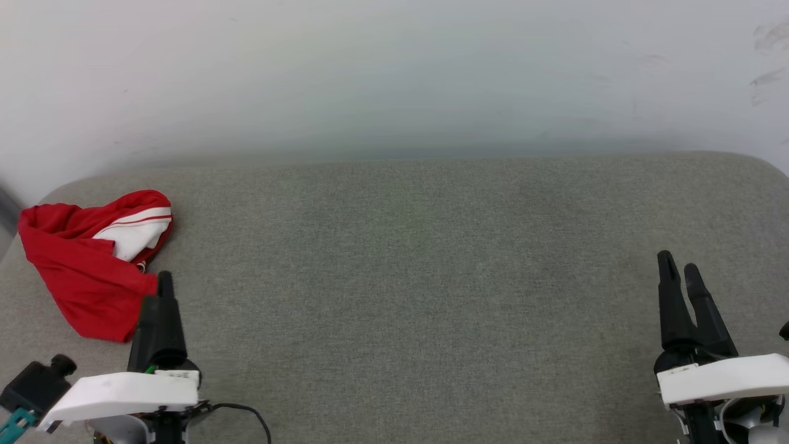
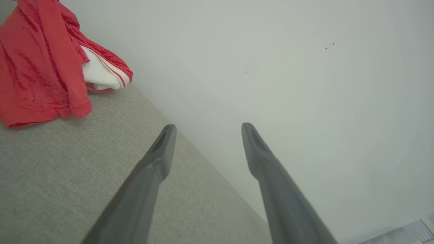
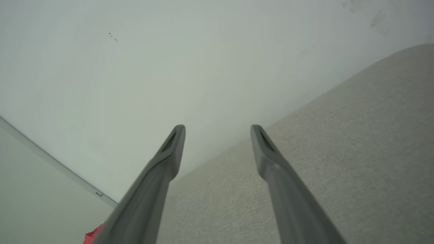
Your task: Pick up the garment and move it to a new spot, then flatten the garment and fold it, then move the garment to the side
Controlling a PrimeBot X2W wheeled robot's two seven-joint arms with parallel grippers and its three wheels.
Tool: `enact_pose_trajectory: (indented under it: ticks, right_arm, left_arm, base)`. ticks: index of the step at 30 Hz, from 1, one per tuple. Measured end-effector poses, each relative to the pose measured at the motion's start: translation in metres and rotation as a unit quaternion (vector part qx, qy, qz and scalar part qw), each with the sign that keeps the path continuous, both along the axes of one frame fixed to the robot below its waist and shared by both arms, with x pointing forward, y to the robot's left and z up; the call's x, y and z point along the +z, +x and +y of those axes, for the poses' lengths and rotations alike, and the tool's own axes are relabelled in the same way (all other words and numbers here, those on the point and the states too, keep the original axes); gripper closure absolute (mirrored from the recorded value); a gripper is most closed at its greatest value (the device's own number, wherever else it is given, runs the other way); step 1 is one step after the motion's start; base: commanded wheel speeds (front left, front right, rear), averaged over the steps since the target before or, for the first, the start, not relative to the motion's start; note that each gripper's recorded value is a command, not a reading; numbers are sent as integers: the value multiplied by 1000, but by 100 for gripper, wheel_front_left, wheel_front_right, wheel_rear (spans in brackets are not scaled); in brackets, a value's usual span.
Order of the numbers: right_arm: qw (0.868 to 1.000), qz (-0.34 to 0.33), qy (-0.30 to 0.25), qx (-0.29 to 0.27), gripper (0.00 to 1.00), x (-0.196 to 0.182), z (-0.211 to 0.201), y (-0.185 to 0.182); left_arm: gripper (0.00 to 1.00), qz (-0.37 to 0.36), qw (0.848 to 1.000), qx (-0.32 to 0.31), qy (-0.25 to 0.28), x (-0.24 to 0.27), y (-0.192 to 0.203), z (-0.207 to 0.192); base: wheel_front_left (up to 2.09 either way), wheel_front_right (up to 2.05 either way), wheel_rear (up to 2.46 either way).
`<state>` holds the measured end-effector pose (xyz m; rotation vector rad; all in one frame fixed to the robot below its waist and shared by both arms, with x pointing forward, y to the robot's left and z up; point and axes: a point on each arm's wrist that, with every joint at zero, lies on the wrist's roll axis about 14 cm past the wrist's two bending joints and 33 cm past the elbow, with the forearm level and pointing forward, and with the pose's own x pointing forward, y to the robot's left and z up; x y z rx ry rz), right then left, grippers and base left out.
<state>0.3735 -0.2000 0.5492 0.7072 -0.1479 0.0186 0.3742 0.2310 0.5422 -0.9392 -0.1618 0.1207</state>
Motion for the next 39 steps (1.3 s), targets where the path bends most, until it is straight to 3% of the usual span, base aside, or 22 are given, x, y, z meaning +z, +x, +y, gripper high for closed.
enact_pose_trajectory:
  ticks: [14,21,31,39]
  right_arm:
    - [990,-40,-133,-1,0,23,13,-4]
    - [982,-39,-184,-5,0,20,15,-8]
    - [967,-40,-250,-7,0,17,18,-12]
    - [958,-51,-281,-10,0,21,21,-14]
  left_arm:
    - [0,-17,984,-37,176,23,-1,-50]
    - [0,-28,971,-53,232,27,-4,-68]
    - [0,-8,941,-59,332,15,-8,-84]
    - [0,-2,925,-61,374,8,-11,-91]
  base:
    - [0,0,0]
    - [0,0,0]
    - [0,0,0]
    - [0,0,0]
